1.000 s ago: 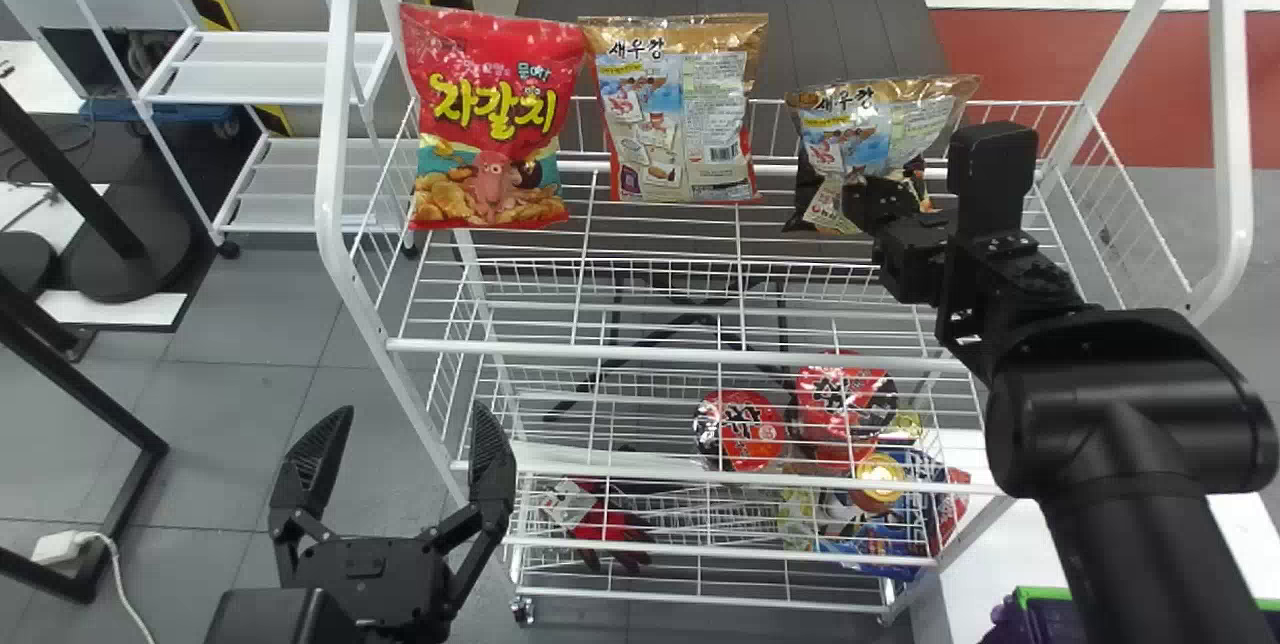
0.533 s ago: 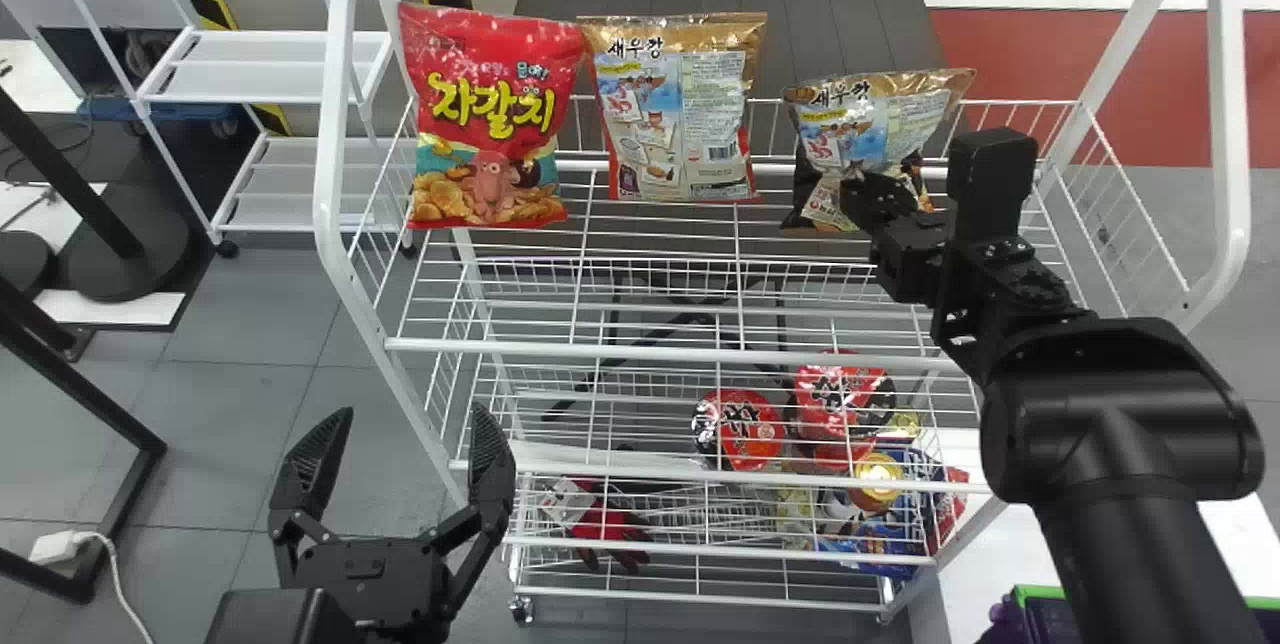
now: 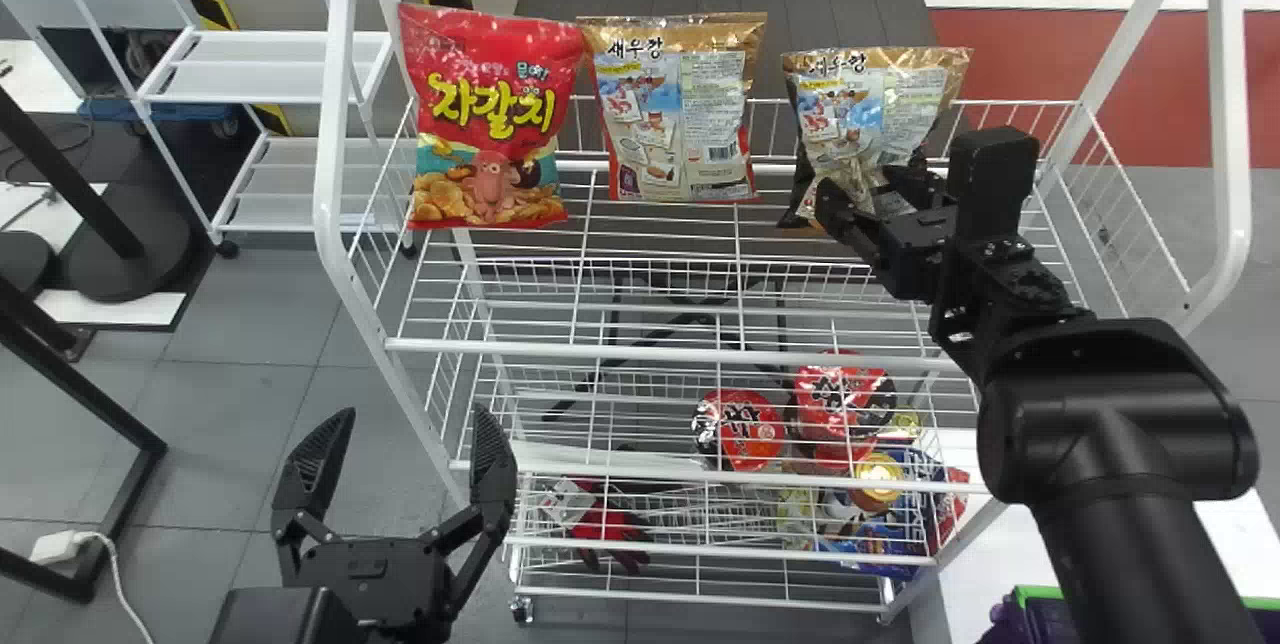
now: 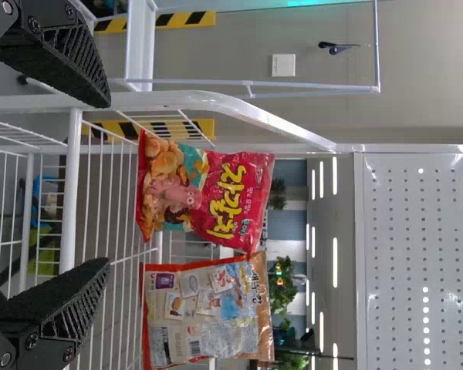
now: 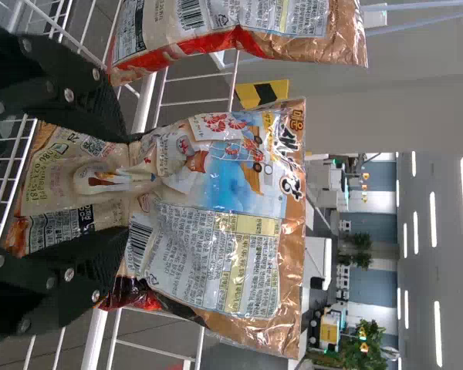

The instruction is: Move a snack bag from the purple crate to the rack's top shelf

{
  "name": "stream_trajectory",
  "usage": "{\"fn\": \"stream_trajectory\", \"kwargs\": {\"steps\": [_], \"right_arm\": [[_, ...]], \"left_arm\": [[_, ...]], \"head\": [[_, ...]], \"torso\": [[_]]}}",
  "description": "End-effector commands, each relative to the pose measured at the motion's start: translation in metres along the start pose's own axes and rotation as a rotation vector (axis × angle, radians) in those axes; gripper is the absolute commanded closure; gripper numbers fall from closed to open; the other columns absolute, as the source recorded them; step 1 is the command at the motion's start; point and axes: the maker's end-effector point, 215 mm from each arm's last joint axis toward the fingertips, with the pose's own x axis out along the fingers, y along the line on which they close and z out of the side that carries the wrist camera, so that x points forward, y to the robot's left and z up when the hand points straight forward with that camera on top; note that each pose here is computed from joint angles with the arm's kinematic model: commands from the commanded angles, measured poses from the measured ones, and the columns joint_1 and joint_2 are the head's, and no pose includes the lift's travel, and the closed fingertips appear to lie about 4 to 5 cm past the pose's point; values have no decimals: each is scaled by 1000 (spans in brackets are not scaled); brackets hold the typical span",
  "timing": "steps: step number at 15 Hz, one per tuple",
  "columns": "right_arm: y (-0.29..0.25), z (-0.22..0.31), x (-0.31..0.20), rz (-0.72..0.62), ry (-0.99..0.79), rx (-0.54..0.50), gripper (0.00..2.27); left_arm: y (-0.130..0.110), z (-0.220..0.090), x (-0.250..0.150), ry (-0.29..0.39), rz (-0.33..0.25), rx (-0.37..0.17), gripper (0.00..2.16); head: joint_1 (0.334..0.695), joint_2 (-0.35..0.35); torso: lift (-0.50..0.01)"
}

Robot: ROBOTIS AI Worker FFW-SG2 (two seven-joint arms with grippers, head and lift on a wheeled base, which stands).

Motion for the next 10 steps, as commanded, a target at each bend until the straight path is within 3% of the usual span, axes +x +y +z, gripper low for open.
{"fn": "stream_trajectory", "kwargs": {"steps": [1, 6, 10], "right_arm": [[1, 6, -2, 1, -28, -7, 296], [4, 24, -26, -6, -42, -10, 248], [14, 43, -81, 26, -78, 41, 134]], "left_arm": [[0, 1, 0, -4, 0, -1, 90], [2, 8, 2, -19, 3, -1, 90], [7, 21, 3, -44, 13, -1, 90]], "head": [[695, 34], [695, 35], [695, 38]], "torso": [[0], [0], [0]]}}
